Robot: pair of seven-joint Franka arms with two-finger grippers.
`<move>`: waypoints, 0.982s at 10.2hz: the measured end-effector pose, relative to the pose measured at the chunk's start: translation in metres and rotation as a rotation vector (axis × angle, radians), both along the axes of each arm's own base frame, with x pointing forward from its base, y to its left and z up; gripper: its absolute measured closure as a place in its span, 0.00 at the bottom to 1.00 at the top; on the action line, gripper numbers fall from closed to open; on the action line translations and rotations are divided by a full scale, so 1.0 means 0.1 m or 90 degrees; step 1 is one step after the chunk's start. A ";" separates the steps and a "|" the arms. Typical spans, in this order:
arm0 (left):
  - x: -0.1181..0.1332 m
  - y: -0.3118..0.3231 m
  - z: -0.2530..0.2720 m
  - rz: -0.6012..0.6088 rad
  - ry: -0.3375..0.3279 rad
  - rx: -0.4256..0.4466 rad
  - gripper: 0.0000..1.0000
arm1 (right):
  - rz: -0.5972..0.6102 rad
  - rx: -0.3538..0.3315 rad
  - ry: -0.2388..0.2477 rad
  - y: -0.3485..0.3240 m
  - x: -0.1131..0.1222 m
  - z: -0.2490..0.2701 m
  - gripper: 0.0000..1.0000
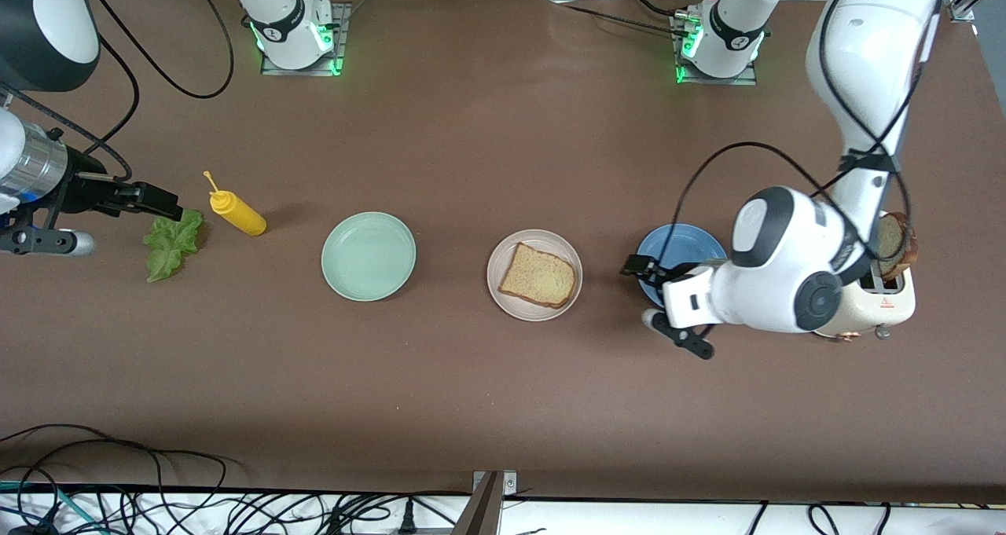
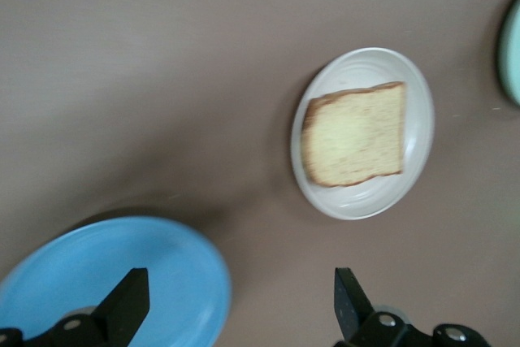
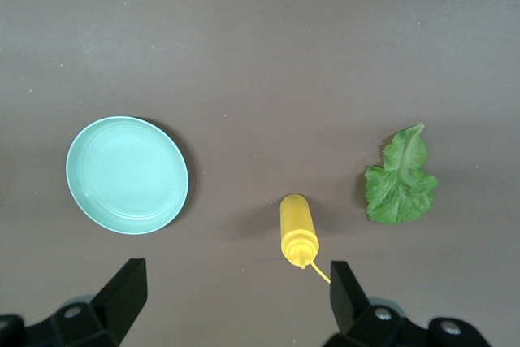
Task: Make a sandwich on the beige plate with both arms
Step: 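Release the bread and raise the left gripper back above the toaster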
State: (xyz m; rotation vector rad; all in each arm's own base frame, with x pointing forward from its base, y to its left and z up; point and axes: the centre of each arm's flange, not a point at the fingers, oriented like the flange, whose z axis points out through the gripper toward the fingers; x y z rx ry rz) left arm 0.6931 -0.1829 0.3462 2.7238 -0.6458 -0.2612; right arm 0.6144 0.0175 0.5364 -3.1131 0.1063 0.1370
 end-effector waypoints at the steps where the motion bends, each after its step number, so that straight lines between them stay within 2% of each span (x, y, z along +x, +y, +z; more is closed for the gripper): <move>1: 0.03 0.21 0.24 0.001 -0.031 0.039 0.00 | 0.000 0.000 0.000 0.00 0.00 0.00 0.00; 3: 0.00 0.51 0.79 0.012 -0.082 0.127 0.00 | -0.001 0.000 0.001 -0.01 0.00 0.00 0.00; 4: -0.07 0.59 1.08 0.030 -0.092 0.158 0.00 | -0.001 0.000 0.001 -0.01 0.00 0.00 0.00; 8: -0.46 0.98 1.97 0.096 -0.115 0.214 0.00 | -0.001 -0.002 0.001 -0.04 0.00 -0.01 0.00; 10: -0.84 1.01 2.11 0.126 -0.132 0.222 0.00 | -0.013 -0.028 0.007 -0.23 0.03 -0.08 0.00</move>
